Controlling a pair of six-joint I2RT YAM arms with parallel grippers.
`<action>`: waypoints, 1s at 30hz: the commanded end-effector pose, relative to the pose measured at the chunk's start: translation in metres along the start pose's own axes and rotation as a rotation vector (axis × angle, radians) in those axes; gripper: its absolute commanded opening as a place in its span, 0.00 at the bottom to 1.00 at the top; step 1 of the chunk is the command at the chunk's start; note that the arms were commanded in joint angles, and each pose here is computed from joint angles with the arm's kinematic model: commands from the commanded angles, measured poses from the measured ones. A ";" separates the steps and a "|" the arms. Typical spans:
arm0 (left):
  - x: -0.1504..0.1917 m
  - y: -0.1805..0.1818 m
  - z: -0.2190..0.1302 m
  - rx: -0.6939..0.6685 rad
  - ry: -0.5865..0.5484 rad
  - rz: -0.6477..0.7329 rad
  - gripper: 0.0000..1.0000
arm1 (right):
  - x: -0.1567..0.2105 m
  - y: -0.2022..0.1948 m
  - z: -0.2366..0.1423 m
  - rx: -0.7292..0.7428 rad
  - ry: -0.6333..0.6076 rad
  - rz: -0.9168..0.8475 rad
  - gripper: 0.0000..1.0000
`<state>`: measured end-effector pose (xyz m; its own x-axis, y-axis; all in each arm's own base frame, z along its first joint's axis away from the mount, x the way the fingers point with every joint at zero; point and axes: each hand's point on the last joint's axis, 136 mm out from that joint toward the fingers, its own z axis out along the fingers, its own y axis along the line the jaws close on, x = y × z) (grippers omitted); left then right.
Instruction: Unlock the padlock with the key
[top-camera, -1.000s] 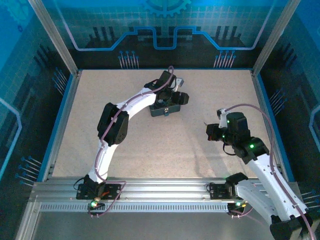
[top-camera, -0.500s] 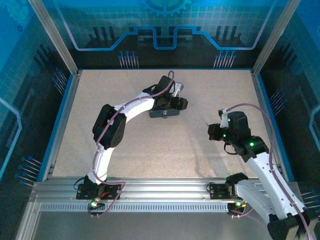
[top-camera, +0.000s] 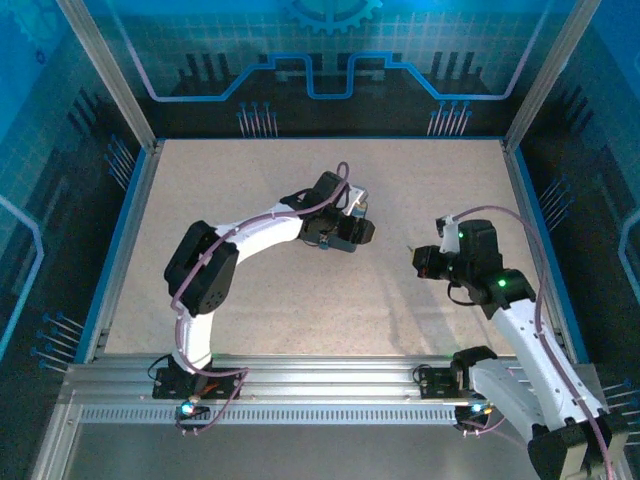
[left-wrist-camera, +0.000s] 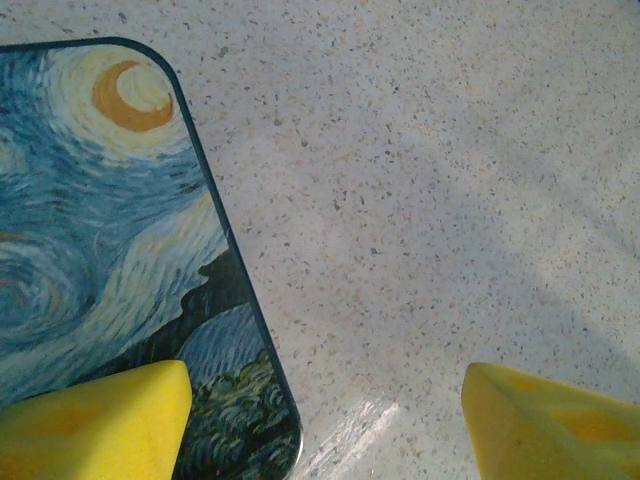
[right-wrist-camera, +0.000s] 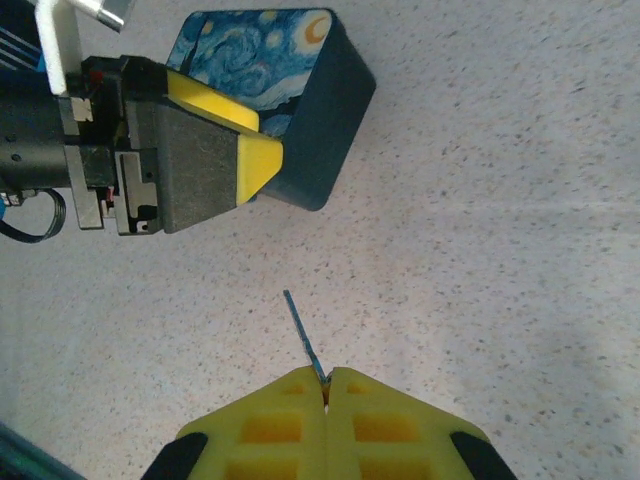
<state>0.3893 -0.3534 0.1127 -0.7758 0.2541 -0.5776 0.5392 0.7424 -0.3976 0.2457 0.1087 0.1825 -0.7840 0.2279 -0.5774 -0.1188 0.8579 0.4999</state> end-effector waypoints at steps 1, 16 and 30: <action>-0.022 -0.022 -0.038 0.041 -0.092 0.029 0.74 | 0.000 0.012 0.012 -0.102 0.008 0.034 0.00; 0.041 0.016 -0.119 -0.038 -0.285 -0.019 0.81 | -0.023 0.062 0.094 -0.341 0.052 0.077 0.00; 0.088 0.059 -0.069 -0.113 -0.260 -0.034 0.83 | -0.055 0.077 0.174 -0.382 0.113 0.110 0.00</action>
<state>0.3128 -0.2430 0.0849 -0.7085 0.1107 -0.6970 0.4736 0.8068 -0.3533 0.3758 0.2286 0.1298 -0.8705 0.2497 -0.4241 -0.1885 0.6269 0.7560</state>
